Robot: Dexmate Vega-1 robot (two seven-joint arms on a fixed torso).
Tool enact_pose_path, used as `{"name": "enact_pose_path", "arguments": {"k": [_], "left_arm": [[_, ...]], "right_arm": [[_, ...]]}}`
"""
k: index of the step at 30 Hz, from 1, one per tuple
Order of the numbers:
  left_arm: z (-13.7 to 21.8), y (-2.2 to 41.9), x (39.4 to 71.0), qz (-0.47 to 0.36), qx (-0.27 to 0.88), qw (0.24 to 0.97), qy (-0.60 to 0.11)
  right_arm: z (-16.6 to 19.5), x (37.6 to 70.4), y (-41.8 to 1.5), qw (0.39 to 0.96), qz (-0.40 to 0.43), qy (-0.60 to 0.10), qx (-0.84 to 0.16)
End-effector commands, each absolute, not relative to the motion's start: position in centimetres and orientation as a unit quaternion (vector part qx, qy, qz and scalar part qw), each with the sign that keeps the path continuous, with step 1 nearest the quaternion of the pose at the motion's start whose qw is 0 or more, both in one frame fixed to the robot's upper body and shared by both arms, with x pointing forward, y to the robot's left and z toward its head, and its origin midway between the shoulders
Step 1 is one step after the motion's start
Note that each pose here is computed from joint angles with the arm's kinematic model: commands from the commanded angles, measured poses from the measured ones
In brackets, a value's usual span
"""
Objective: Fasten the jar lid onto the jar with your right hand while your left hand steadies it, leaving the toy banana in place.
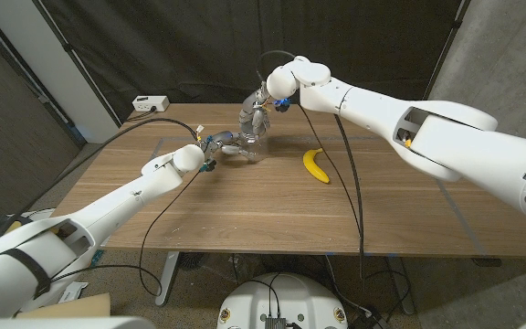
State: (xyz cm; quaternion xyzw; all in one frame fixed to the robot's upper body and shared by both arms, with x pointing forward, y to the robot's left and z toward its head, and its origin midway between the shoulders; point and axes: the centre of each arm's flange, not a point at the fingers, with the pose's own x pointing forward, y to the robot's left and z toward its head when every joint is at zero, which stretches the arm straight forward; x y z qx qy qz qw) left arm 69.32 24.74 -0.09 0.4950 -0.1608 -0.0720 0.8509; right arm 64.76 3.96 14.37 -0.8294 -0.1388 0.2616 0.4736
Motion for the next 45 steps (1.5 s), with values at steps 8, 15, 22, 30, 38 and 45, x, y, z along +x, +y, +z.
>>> {"name": "enact_pose_path", "arguments": {"k": [8, 15, 22, 30, 38, 45], "left_arm": [[-0.1, 24.8, 69.4, -0.072, 0.497, 0.85, -0.159], [0.0, 24.8, 69.5, -0.073, 0.498, 0.849, -0.16], [0.1, 24.8, 69.5, -0.073, 0.498, 0.849, -0.161], [0.3, 24.8, 69.6, -0.072, 0.497, 0.849, -0.165], [0.3, 24.7, 69.7, -0.072, 0.498, 0.848, -0.165], [0.3, 24.9, 69.6, -0.067, 0.499, 0.848, -0.164]], "right_arm": [[14.2, 66.0, 1.6, 0.625, 0.242, -0.076, -0.739], [14.5, 65.9, 0.9, 0.669, 0.224, -0.02, -0.708], [14.0, 65.8, 0.7, 0.697, 0.209, 0.052, -0.684], [12.4, 66.5, 0.0, 0.727, 0.182, 0.104, -0.654], [11.0, 67.3, -0.6, 0.762, 0.19, 0.13, -0.605], [11.1, 67.2, -1.4, 0.777, 0.201, 0.129, -0.583]]}}
